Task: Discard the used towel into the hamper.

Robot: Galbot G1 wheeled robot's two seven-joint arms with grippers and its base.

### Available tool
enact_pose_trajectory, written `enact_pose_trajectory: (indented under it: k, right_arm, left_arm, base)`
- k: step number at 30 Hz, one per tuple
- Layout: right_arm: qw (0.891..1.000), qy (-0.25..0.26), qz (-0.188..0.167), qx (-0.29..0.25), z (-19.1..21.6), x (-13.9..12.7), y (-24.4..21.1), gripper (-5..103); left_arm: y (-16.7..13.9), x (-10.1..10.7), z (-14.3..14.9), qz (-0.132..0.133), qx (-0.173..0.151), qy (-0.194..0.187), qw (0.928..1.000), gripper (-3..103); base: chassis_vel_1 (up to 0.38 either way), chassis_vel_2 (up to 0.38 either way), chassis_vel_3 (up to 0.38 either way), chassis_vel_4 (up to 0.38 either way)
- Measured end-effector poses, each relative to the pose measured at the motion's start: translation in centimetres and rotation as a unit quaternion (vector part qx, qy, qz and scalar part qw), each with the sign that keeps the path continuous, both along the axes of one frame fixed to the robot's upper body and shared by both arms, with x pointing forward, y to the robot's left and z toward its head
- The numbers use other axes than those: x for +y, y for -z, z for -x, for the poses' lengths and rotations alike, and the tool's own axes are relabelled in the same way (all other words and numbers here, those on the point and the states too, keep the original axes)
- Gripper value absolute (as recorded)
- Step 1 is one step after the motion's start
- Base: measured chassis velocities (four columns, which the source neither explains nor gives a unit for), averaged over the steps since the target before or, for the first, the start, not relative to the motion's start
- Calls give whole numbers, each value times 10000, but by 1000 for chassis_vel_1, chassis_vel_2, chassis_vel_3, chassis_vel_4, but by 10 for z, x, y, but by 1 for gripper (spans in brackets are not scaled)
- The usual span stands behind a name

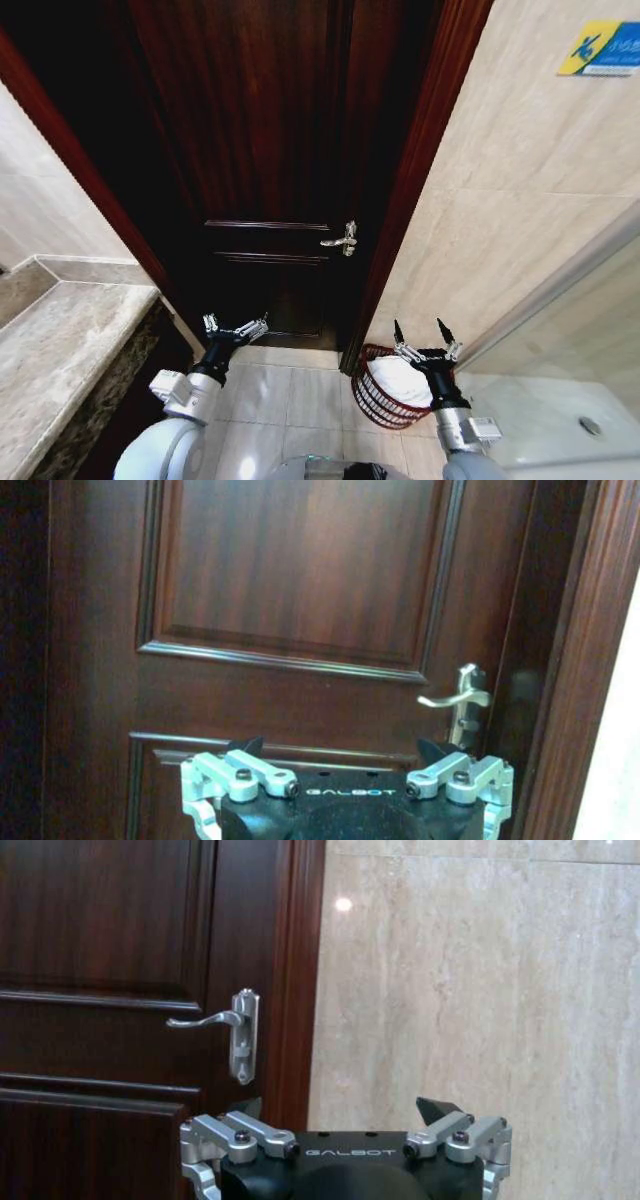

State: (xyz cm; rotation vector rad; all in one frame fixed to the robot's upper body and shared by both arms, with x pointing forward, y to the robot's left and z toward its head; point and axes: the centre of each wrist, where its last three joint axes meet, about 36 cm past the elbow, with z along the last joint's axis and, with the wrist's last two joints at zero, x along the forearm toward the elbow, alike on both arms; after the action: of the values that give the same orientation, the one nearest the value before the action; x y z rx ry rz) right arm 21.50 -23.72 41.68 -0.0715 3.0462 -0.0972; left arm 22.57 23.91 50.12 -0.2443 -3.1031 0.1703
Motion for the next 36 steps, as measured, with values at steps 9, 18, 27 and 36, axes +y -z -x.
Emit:
enact_pose_trajectory:
  k: [9,18,27,36]
  right_arm:
    - [10000,0,0,0,0,0,0,100]
    - [10000,0,0,0,0,0,0,100]
    - [10000,0,0,0,0,0,0,100]
    - [10000,0,0,0,0,0,0,100]
  left_arm:
    - [0,0,0,0,0,0,10000,100]
    - [0,0,0,0,0,0,10000,100]
    - [0,0,0,0,0,0,10000,100]
    - [0,0,0,0,0,0,10000,100]
  base:
    - [-98,-95,86,88]
    - [-66,-78,77,74]
    - [-28,-23,19,20]
    - [-52,-63,51,58]
